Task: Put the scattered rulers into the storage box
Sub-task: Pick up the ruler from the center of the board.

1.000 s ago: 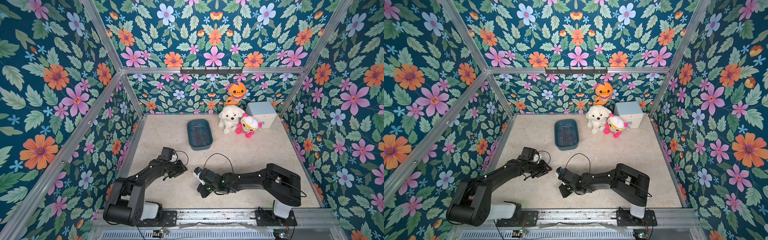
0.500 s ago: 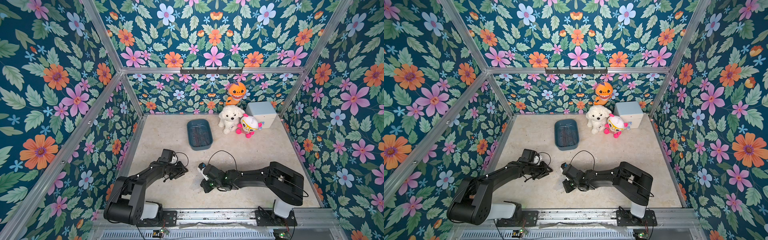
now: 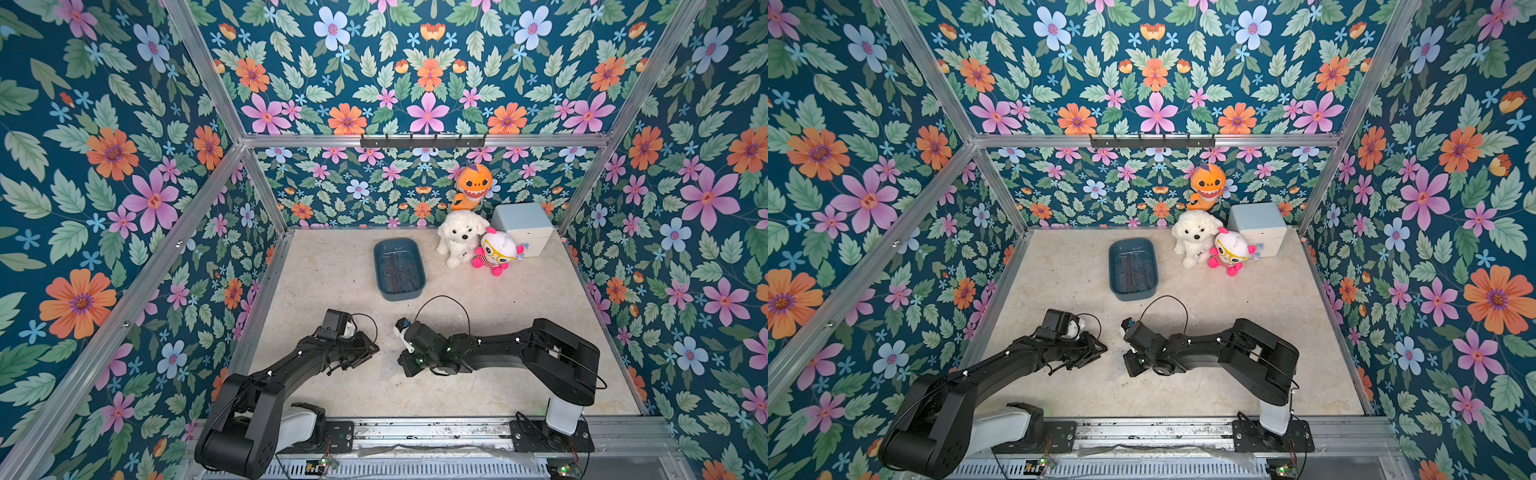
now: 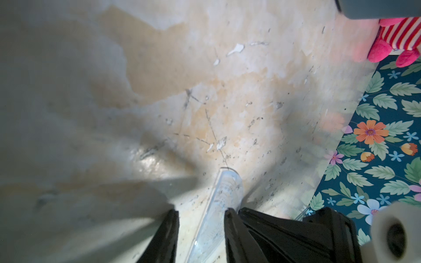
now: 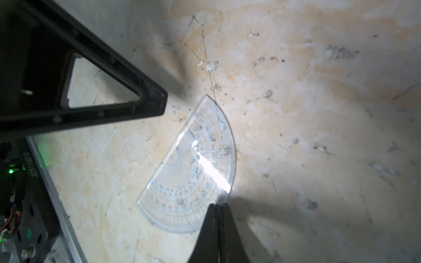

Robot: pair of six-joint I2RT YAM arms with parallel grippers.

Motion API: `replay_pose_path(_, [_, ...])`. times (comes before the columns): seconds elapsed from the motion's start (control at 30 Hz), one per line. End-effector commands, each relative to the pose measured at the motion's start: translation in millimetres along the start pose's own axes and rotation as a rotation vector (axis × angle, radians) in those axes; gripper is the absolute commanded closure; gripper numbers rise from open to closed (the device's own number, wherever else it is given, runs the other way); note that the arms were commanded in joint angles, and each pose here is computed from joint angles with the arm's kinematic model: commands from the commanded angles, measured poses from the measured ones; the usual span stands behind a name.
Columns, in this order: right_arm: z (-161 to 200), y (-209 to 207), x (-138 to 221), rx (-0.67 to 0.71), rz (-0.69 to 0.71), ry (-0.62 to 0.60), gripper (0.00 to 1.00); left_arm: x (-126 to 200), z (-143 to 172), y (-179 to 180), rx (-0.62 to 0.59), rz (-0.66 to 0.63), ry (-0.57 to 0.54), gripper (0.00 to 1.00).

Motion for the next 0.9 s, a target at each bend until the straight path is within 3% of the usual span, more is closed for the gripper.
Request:
replay_pose_path(0.0, [6.8, -12.0, -2.9, -0.006, 0.053, 0.035, 0.93, -1.6, 6.9, 7.4, 0.034, -0.04, 0.02, 0.61])
replay_pose_path(0.4, [-15.5, 7.9, 24.0, -0.083, -0.097, -0.103, 0.95, 8.0, 9.2, 9.8, 0.036, -0.068, -0.028, 0.6])
replay_pose_path(0.87, [-0.3, 18.7, 8.4, -0.068, -0.123, -0.053, 1.0, 4.4, 15.7, 8.8, 0.026, -0.074, 0.0, 0.57])
Point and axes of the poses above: each gripper's point midway between its finger pads, its own x axis back along the fingers, its own y axis along the line the jaws close on, z = x × y, the point moved 7 cm from there along x, back along the fingers, and after that the axes turned 1 degree about -x, right-handed, at the moved point
